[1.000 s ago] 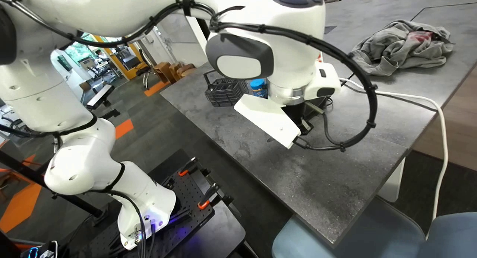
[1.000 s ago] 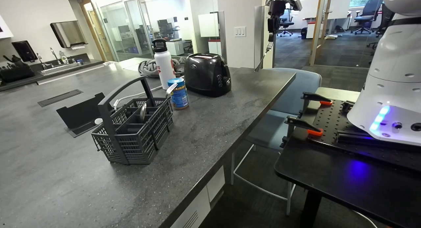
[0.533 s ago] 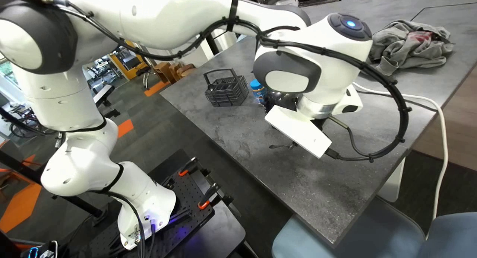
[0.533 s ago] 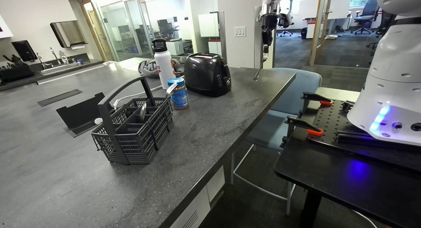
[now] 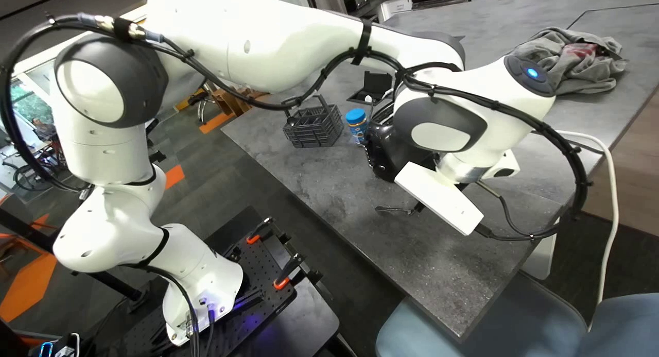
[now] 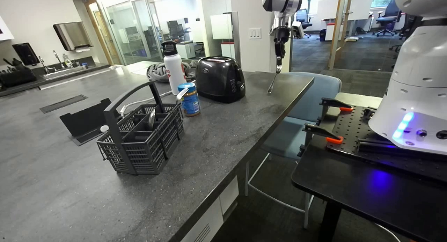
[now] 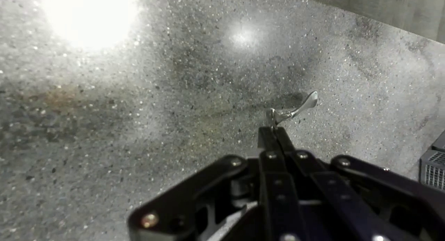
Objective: Take one fork out of the cutlery holder and put it on the counter
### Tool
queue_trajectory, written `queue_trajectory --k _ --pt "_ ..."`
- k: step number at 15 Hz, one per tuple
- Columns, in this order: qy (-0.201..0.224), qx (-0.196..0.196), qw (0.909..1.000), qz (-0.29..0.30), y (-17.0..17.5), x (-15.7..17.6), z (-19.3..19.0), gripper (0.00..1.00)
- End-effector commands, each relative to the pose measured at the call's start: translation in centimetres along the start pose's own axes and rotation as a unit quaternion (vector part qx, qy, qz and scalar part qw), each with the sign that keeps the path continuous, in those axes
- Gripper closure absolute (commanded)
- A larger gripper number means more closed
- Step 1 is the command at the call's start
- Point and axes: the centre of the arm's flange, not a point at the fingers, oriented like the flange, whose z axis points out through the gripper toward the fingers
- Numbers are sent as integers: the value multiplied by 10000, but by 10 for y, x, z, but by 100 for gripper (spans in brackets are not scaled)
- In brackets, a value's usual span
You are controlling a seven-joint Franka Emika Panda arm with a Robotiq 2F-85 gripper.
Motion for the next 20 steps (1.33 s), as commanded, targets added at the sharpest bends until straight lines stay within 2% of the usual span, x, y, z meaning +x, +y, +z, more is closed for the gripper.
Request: queue_trajectory --k 1,4,5,7,10,12,15,18,20 --pt "-192 320 9992 -142 22 17 7 99" --pt "-273 491 9983 -143 32 22 19 99" --pt "-279 543 9981 -106 39 23 18 72" --pt "-278 606 9977 -85 59 20 6 64" --pt "-301 669 9973 -92 60 16 -8 40" --pt "-279 617 9976 -113 46 12 -25 27" --pt "-330 196 9993 -40 -8 1 -53 3" --pt "-275 -388 9983 323 -59 -7 -75 0" --pt "-217 -784 9944 671 -91 -8 -89 0"
